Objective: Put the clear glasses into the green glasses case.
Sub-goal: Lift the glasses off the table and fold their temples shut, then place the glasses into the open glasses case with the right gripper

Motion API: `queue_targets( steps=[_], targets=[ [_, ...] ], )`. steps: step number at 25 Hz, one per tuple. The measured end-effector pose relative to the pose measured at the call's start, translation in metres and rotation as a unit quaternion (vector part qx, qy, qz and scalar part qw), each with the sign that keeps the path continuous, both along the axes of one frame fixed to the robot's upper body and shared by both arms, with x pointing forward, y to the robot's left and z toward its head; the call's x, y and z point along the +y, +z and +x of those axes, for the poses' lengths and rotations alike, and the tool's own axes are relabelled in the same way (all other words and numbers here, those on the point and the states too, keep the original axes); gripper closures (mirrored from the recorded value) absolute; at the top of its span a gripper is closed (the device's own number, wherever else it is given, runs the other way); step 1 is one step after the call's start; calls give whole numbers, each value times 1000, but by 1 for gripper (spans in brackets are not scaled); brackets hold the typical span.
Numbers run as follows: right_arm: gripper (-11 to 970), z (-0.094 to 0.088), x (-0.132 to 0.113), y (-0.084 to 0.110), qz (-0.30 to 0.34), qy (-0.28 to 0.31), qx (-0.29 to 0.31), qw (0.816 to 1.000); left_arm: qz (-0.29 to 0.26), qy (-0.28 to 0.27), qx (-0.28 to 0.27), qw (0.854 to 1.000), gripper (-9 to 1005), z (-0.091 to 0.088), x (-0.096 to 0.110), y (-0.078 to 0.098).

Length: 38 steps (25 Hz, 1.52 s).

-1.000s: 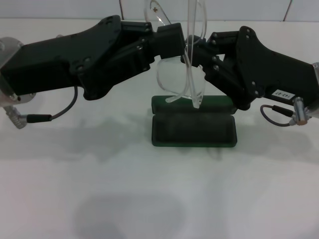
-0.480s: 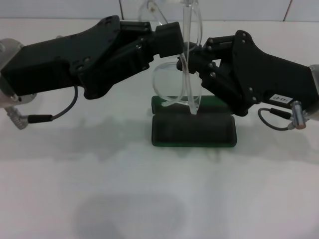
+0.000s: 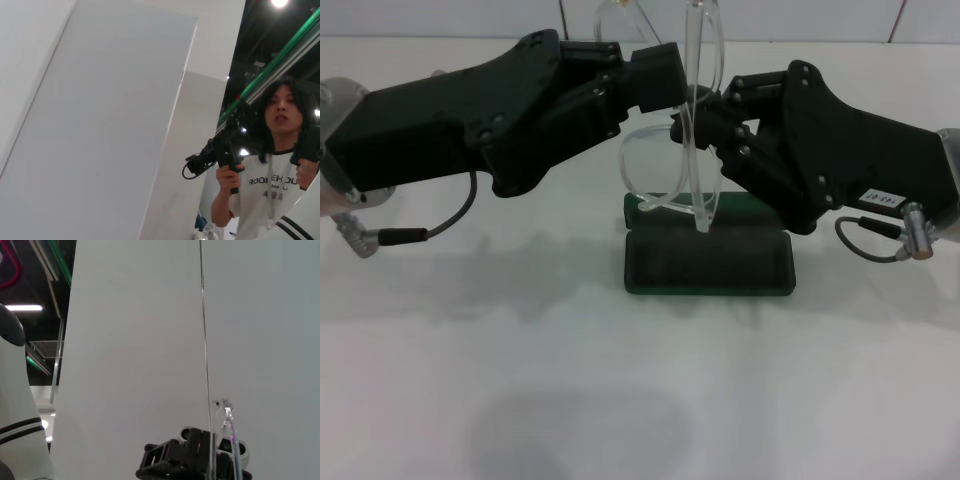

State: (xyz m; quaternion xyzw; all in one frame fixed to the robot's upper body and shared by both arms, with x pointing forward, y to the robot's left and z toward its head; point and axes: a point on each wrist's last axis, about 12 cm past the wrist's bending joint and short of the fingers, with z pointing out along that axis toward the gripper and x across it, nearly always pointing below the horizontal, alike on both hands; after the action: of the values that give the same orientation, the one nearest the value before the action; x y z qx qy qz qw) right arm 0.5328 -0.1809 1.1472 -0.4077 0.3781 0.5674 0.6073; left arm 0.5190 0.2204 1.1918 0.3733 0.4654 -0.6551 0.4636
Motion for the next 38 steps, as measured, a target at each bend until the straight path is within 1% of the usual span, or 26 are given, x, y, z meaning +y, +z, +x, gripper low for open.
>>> queue_targets(
  steps=[11,16,19,20,23,24,25,27,28,29,30,31,32,34,36,37,38],
  targets=[
    [892,1,-4,-1,8,-18,5,1000,5,0,2,1000,949,0,1,0],
    [892,2,-6,-2,11,-28,8,1000,13,-2,3,1000,949,1,5,1],
    [892,2,-8,-3,12,-36,10,999,19,2,2,1000,949,0,11,1],
    [892,4,-10,-2,10,-44,9,999,23,6,2,1000,949,0,16,1],
    [892,7,-13,4,7,-42,3,999,32,35,4,999,949,-1,39,2],
    [892,9,-14,10,-4,-35,2,999,35,48,6,998,949,-2,47,2],
    [892,10,-15,13,-11,-32,2,999,40,68,8,997,949,-4,61,2],
    [892,12,-18,25,-52,-23,1,998,45,101,12,994,949,-8,83,1],
    [892,12,-18,25,-52,-23,1,998,47,122,13,991,948,-10,96,2],
    [892,11,-19,42,-108,-18,-10,994,53,139,15,989,948,-12,107,2],
    [892,11,-18,50,-141,-18,-12,990,59,154,17,986,948,-15,117,2],
    [892,10,-19,64,-195,-28,-17,980,67,166,20,984,948,-17,124,1],
    [892,9,-18,71,-217,-30,-15,976,74,177,22,981,948,-19,130,0],
    [892,7,-15,89,-293,-51,-20,955,87,202,29,975,948,-24,142,-3],
    [892,5,-12,100,-352,-72,-14,933,96,218,34,971,948,-26,148,-6],
    [892,4,-8,107,-385,-85,-16,919,99,222,34,969,948,-27,150,-7],
    [892,3,-5,111,-416,-94,-16,904,102,226,34,968,948,-28,151,-8]
  ],
)
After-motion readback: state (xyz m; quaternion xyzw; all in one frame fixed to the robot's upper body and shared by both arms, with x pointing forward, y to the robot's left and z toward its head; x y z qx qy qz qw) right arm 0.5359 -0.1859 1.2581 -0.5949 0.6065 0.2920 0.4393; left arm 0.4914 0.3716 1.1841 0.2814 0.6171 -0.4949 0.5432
